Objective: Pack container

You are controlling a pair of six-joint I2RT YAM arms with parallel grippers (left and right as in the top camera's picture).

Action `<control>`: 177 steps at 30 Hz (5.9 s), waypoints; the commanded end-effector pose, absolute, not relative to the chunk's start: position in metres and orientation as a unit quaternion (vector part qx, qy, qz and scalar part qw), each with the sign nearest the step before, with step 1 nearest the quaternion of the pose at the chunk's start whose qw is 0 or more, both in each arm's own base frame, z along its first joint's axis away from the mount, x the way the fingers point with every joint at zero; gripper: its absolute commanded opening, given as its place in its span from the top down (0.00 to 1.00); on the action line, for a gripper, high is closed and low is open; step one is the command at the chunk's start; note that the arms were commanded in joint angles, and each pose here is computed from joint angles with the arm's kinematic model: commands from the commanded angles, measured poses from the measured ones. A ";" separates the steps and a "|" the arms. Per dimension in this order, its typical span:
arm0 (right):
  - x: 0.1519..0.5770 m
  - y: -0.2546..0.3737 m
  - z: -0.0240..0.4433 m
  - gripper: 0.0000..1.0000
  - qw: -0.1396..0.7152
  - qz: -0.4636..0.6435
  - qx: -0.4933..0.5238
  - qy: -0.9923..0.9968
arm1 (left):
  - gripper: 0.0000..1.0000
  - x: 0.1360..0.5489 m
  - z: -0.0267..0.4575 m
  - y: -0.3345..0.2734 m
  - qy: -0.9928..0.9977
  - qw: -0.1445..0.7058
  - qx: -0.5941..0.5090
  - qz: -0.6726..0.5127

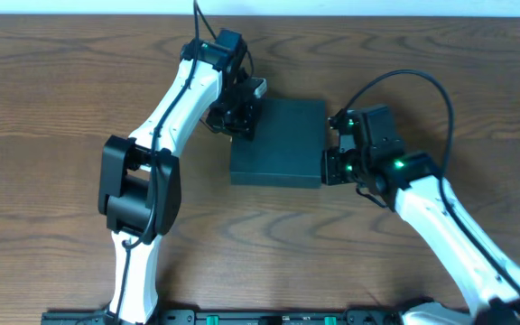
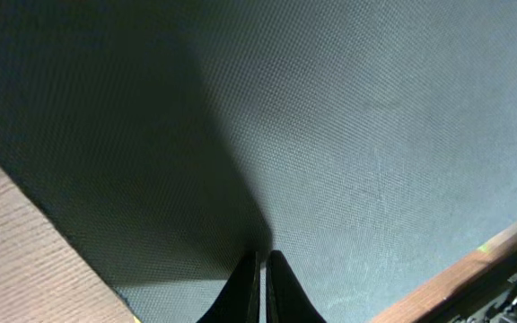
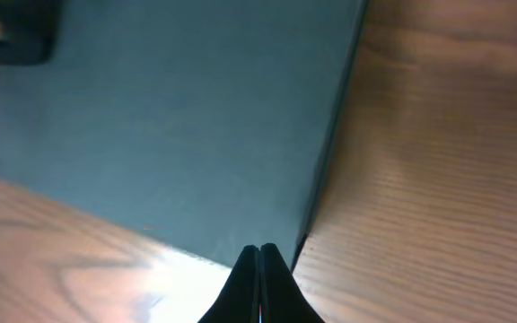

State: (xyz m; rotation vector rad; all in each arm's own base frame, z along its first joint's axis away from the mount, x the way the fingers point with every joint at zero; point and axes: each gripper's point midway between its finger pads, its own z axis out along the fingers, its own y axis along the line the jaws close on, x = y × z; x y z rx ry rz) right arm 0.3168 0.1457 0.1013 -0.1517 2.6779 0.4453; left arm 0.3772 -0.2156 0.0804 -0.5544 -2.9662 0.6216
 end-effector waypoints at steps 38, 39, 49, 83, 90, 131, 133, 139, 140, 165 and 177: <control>0.244 0.207 0.054 0.98 0.163 0.160 -0.133 0.964 | 0.94 0.364 0.061 -0.206 -0.977 0.076 -0.094 0.177; 0.245 0.205 0.048 0.98 0.175 0.146 -0.118 0.966 | 0.94 0.364 0.061 -0.206 -0.977 0.076 -0.094 0.177; 0.280 0.167 0.035 0.98 0.310 0.049 0.049 0.948 | 0.94 0.364 0.061 -0.206 -0.977 0.076 -0.094 0.177; 0.180 0.129 0.292 0.01 0.470 0.247 -0.078 0.844 | 0.05 0.265 0.359 -0.159 -0.911 -0.296 -0.176 0.228; 0.170 0.120 0.277 0.01 0.446 0.230 -0.082 0.861 | 0.05 0.234 0.390 -0.148 -0.889 -0.347 -0.182 0.236; 0.156 0.107 0.249 0.01 0.398 0.195 -0.090 0.892 | 0.05 0.107 0.327 0.006 -0.804 -0.593 0.053 0.008; 0.156 0.107 0.249 0.01 0.398 0.195 -0.090 0.892 | 0.05 0.117 0.305 0.006 -0.800 -0.597 0.056 0.014; 0.156 0.107 0.249 0.01 0.398 0.195 -0.090 0.892 | 0.05 0.151 0.247 -0.003 -0.809 -0.585 0.043 0.038; 0.156 0.107 0.249 0.01 0.398 0.195 -0.090 0.892 | 0.05 0.156 0.239 -0.004 -0.811 -0.582 0.040 0.043; 0.156 0.107 0.249 0.01 0.398 0.195 -0.090 0.892 | 0.05 0.197 0.108 -0.009 -0.859 -0.506 0.049 0.063; 0.156 0.107 0.249 0.01 0.398 0.195 -0.090 0.892 | 0.05 0.200 0.085 -0.007 -0.866 -0.490 0.069 0.065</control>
